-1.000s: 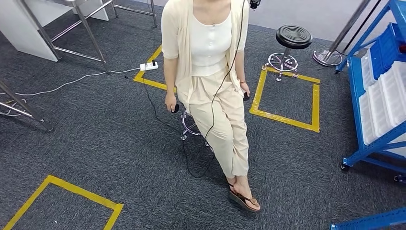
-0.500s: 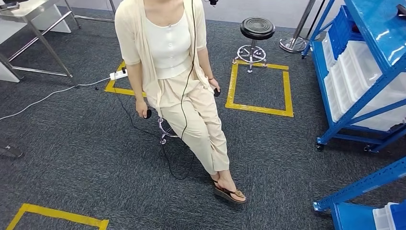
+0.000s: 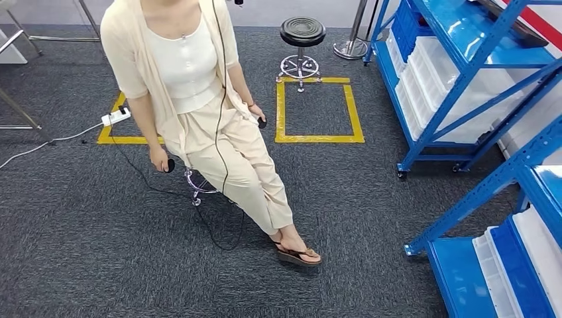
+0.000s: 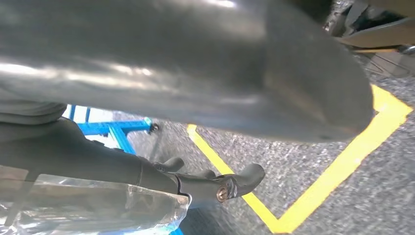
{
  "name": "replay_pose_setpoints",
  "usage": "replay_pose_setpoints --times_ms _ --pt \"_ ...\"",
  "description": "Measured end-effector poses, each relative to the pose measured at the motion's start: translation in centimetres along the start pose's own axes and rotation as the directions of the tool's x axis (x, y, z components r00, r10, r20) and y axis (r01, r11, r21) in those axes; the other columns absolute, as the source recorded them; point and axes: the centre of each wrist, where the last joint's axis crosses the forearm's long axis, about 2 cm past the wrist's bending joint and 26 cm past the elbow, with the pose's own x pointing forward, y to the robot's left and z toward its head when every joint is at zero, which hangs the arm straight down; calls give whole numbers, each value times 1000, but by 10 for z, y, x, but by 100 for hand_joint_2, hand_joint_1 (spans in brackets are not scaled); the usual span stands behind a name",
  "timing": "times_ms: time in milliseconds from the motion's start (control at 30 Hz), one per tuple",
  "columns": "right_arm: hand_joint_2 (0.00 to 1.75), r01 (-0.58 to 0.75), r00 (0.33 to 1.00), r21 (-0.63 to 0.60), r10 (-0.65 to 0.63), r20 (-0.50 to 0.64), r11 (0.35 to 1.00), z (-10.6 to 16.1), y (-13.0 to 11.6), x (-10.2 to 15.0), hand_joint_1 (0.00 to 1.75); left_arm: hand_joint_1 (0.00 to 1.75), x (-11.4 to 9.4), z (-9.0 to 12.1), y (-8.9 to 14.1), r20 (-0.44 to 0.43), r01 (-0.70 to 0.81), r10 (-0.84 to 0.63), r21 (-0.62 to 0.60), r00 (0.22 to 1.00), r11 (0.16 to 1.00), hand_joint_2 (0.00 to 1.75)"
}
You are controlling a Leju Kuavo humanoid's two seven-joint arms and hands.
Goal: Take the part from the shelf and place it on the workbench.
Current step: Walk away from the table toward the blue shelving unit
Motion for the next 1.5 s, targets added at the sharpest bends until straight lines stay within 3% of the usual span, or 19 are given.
replay_pose_setpoints --times_ms 1500 --pt "0 53 998 6 -53 -21 999 0 4 -8 0 0 1 -1 2 13 32 -32 -10 999 999 0"
